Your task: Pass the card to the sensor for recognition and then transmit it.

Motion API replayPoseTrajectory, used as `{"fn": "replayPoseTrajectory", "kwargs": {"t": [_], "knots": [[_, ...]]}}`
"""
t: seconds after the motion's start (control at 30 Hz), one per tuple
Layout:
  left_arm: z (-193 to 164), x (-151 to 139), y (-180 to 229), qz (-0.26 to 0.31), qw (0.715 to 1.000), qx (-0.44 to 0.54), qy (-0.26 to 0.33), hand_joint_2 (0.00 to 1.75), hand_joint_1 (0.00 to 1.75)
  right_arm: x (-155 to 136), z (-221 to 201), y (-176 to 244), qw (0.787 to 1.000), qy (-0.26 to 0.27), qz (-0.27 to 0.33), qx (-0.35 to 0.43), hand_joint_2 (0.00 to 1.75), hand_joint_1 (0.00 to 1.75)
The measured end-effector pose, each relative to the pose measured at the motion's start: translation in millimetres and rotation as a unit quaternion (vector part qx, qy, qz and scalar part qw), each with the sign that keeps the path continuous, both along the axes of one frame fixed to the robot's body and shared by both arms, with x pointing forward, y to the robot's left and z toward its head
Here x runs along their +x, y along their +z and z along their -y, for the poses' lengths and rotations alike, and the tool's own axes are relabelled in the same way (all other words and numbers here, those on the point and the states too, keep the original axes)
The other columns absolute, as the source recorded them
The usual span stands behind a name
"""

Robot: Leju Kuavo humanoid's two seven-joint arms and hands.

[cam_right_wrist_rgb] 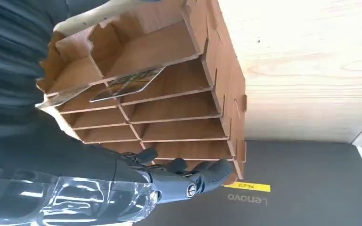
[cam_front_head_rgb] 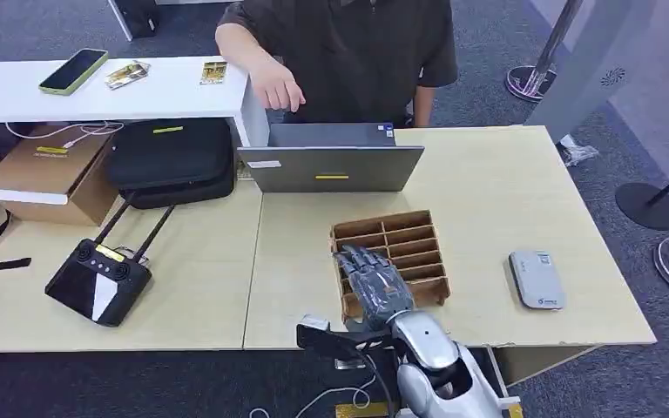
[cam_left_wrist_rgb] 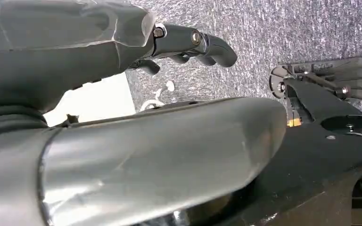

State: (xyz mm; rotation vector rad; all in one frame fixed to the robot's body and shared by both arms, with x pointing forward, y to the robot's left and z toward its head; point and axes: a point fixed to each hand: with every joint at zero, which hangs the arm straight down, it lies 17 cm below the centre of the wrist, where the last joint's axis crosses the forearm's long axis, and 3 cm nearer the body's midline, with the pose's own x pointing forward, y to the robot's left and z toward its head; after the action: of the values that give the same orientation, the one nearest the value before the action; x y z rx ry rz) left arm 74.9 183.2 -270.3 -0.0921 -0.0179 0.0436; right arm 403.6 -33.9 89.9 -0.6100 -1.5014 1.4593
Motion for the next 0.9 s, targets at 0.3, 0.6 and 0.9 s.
{"fn": "replayPoseTrajectory", "kwargs": {"t": [0.3, 0.6, 0.9], "knots": [[-2, -1, 0, 0.000, 1.000, 0.001, 0.000, 0.00, 0.00, 1, 0, 1, 1.000, 0.001, 0.001, 0.000, 1.75, 0.00], [-2, -3, -1, -0.002, 1.000, 0.001, 0.001, 0.00, 0.00, 5, 6, 5, 1.000, -0.012, 0.009, -0.002, 1.75, 0.00], [-2, -9, -1, -0.008, 1.000, -0.002, 0.010, 0.00, 0.00, 6, 26, 7, 0.999, -0.033, 0.014, 0.004, 1.75, 0.00]]}}
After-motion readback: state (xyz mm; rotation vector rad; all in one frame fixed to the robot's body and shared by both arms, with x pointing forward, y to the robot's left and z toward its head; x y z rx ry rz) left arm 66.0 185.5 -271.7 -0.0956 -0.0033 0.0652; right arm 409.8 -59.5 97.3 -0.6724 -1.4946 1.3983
